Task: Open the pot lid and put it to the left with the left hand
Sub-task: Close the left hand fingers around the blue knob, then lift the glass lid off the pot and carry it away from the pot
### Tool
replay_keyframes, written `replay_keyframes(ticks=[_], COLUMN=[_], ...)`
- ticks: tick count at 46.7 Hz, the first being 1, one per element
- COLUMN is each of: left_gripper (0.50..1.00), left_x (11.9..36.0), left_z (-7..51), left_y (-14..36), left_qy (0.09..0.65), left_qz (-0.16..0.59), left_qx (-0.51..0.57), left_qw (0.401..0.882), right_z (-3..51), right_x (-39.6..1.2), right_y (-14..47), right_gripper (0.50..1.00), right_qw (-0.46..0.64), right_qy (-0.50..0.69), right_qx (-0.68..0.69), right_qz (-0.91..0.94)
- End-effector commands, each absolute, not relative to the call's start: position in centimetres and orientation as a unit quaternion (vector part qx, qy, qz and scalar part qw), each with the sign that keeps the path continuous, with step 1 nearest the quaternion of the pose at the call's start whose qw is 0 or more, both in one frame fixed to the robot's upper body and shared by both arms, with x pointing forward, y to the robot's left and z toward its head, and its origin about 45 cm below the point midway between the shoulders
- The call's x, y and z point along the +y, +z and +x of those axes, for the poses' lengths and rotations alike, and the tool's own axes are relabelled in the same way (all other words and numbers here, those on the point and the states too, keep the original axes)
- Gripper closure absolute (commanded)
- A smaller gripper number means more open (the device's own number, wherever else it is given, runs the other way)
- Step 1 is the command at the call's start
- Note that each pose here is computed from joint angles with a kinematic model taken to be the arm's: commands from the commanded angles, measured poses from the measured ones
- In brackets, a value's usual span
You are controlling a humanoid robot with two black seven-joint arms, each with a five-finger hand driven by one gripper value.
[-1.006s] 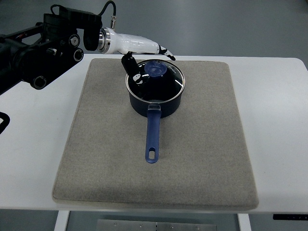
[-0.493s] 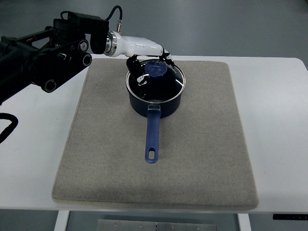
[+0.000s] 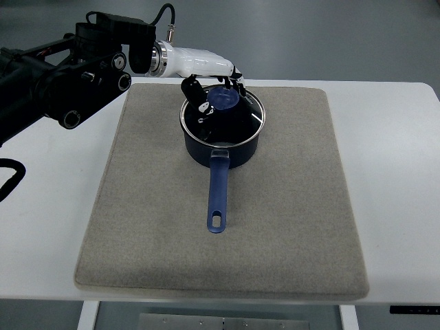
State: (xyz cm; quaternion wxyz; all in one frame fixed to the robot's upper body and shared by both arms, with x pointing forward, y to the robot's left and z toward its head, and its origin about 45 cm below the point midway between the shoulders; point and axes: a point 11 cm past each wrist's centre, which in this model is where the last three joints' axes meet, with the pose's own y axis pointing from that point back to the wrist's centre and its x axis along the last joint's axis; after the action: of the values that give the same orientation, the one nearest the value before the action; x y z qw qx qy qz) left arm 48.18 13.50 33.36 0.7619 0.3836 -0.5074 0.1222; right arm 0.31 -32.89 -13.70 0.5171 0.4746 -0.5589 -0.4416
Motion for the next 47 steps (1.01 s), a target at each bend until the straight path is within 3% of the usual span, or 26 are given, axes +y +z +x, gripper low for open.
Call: replay_keyframes(ticks=[1,17,47], left_gripper=[0.799,0.999,1.0], left_x=[13.6,13.8,14.1], left_z=[48.2,48.3,48.5], left_y=[33.5,33.7,34.6], left_qy=[0.123,0.124,0.135], left_qz=[0.385,0.387,0.379], left_qx=[-0.509,-0.511,-0.511], left_qw=[0.76,0.757,0.76], right_z=[0.3,0.3,0.3], right_x=[-32.9,-32.9,-32.9], right_y=[-13.7,-13.7,-13.7], right_gripper=[0.585,0.585,0.585], right_qw=[0.517,0.517,0.517], right_qy=[-0.442,-0.442,-0.442], right_qx=[-0.559,-0.559,-0.559], right_qz=[0.474,0.474,0.474])
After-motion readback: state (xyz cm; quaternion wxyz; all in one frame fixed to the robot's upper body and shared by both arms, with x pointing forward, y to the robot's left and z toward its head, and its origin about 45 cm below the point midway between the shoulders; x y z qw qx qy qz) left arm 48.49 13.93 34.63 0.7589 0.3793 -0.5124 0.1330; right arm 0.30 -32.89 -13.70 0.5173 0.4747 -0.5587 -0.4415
